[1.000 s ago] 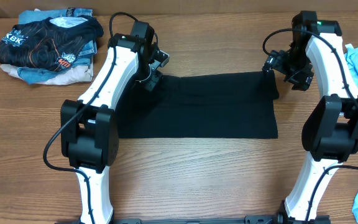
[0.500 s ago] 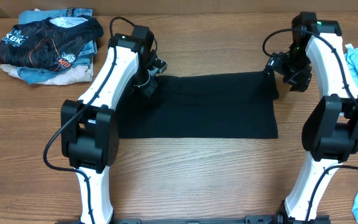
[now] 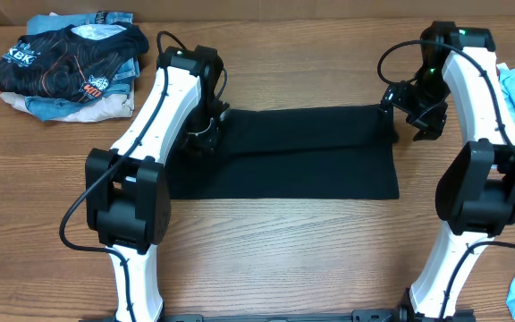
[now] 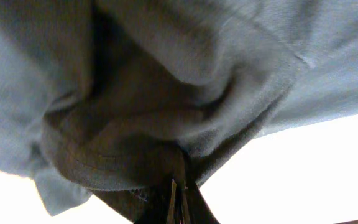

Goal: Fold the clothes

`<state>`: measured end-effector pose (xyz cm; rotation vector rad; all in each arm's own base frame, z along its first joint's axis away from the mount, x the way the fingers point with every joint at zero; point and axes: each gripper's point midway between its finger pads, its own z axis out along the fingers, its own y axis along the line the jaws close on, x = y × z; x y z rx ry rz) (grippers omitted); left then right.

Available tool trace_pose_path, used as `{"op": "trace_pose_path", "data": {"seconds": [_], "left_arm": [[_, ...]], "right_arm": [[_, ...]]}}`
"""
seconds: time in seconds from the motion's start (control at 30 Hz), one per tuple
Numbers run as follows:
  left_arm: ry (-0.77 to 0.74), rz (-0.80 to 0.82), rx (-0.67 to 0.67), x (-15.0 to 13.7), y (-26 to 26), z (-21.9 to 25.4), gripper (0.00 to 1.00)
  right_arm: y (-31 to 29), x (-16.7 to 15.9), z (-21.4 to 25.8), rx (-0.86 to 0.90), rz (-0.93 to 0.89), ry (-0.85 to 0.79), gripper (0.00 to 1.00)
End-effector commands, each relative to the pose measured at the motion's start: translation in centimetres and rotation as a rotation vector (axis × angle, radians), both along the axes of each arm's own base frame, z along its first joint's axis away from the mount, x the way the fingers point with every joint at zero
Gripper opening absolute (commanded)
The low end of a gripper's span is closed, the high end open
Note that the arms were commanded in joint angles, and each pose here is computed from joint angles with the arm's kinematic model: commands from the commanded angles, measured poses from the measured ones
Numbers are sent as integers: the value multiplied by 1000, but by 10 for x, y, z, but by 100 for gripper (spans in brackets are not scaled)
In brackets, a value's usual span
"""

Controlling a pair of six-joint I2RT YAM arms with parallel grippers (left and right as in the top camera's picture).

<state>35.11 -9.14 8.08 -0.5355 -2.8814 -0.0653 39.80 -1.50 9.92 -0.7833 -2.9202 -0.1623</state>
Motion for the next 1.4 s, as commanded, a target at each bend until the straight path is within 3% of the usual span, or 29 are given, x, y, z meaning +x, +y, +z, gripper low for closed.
{"op": "trace_pose_path", "data": {"seconds": [0.0, 0.3, 0.37, 0.5, 0.53, 0.6, 0.63, 0.7, 0.83, 0.9, 0.97, 1.17, 1.37], "left_arm": [[-82, 84, 191, 4, 30, 23, 4], [-53, 110, 237, -5, 38, 26, 8], [-32, 112, 225, -10, 36, 26, 21], [-4, 117, 204, -15, 33, 26, 34], [5, 116, 207, -18, 33, 27, 41], [22, 115, 214, -22, 34, 28, 66], [20, 114, 215, -21, 35, 28, 71], [-10, 119, 203, -14, 32, 26, 72], [-105, 194, 156, 8, 22, 20, 62], [-104, 206, 103, 9, 12, 18, 65], [-104, 215, 66, 11, 6, 17, 76], [-153, 322, 54, 22, 1, 15, 87], [-172, 342, 32, 27, -3, 14, 89]], "right_arm": [[0, 3, 22, 4, 10, -63, 88], [1, 2, 22, 5, 11, -61, 89], [2, 2, 22, 6, 13, -58, 89], [6, 0, 20, 6, 23, -51, 90], [7, 0, 20, 7, 25, -51, 90], [11, 1, 20, 17, 32, -53, 90], [14, 2, 19, 24, 37, -56, 90], [22, 5, 19, 47, 48, -70, 88], [40, 12, 19, 67, 87, -102, 80], [46, 12, 18, 61, 105, -103, 81], [50, 9, 13, 49, 113, -90, 83], [52, -1, -17, 32, -47, -20, 75], [54, -15, -44, 29, -163, 43, 76]]}}
